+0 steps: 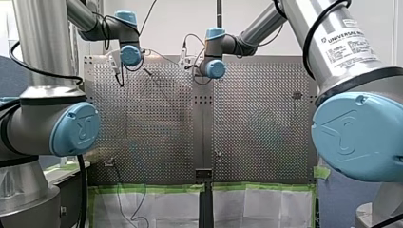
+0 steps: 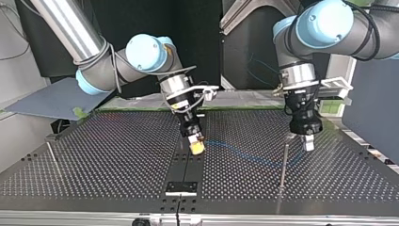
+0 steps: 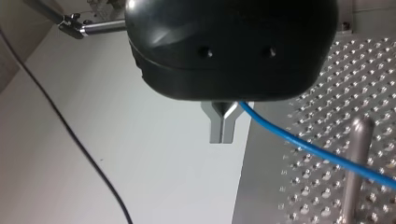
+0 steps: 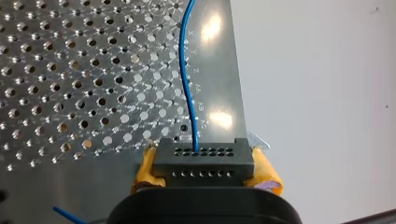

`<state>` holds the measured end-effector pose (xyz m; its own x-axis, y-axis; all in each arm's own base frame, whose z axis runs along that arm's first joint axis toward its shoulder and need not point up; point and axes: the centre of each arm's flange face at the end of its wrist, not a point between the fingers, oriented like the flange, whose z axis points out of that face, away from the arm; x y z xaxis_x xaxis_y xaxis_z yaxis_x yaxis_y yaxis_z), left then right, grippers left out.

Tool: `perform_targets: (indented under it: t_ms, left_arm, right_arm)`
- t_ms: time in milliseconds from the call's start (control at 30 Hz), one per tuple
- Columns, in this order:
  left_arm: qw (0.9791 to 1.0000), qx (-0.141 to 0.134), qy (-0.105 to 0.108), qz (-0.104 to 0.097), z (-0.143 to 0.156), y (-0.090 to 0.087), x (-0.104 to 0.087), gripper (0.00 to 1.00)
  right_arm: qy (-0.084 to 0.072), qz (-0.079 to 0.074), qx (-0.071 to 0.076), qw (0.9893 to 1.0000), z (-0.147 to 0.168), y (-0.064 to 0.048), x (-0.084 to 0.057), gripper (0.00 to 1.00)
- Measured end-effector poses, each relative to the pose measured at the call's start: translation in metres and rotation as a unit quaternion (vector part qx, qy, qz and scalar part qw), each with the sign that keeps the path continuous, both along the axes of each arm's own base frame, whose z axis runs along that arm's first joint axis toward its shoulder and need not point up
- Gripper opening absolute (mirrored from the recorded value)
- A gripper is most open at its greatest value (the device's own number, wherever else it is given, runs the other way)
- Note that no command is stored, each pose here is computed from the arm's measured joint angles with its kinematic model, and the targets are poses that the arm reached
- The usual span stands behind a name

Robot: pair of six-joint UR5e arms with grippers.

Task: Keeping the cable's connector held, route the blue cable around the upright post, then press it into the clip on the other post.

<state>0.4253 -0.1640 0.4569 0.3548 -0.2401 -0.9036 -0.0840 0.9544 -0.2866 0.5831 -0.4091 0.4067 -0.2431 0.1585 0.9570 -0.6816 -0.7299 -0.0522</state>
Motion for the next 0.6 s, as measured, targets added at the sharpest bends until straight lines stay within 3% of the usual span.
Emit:
perform_targets:
  t_ms: [233,600]
  left_arm:
    - [1.0,-0.004,-0.004,-0.003,0.003,0.019,0.022,0.0]
    - [1.0,-0.001,-0.007,-0.005,0.0,0.054,0.074,0.0]
  right_arm:
    - [-0.004,0.005,-0.006,1.0,0.006,-0.007,0.01,0.0]
    - [0.001,0.011,-0.004,0.9999,-0.004,-0.008,0.018,0.0]
